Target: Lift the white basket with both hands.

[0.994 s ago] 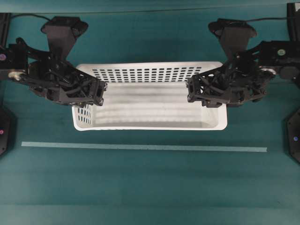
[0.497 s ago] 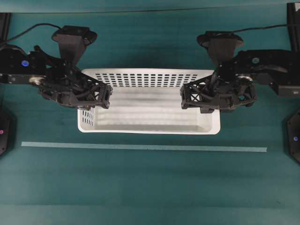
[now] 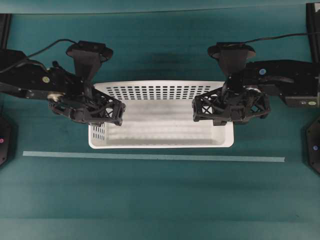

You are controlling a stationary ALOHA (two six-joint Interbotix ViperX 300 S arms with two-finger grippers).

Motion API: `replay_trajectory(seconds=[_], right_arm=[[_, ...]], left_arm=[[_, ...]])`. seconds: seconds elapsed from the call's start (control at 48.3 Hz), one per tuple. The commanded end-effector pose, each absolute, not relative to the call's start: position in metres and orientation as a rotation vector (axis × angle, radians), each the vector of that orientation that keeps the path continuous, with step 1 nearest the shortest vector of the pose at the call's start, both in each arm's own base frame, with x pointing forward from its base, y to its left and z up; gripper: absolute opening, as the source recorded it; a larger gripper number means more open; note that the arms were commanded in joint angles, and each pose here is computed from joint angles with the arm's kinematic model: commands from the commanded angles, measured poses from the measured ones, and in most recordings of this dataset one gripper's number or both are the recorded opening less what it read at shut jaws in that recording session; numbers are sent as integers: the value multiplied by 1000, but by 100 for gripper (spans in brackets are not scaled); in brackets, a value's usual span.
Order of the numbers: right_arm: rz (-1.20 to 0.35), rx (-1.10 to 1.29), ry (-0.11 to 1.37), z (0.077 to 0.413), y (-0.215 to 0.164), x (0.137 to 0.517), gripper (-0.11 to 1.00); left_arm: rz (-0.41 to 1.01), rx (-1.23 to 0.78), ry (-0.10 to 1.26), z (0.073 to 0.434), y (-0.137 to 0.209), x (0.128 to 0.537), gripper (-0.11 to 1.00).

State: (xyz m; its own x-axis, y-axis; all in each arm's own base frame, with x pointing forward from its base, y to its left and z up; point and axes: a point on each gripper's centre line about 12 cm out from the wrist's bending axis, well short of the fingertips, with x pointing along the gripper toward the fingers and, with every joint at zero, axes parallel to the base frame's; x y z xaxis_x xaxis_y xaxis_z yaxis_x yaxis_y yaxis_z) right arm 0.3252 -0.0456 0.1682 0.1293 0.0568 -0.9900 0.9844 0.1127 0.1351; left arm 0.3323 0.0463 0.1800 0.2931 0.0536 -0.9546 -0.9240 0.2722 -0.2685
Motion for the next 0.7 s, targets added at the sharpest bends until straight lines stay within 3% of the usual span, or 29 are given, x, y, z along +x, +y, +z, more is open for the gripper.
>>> replay_trajectory(seconds=[0.0, 0.683], right_arm=[[-937, 1154, 1235, 159, -31, 335, 20], [-926, 1168, 1250, 145, -20, 332, 20]], left_arm=[[790, -1042, 1024, 184, 37, 345, 3], [779, -1027, 1047, 180, 28, 345, 3]])
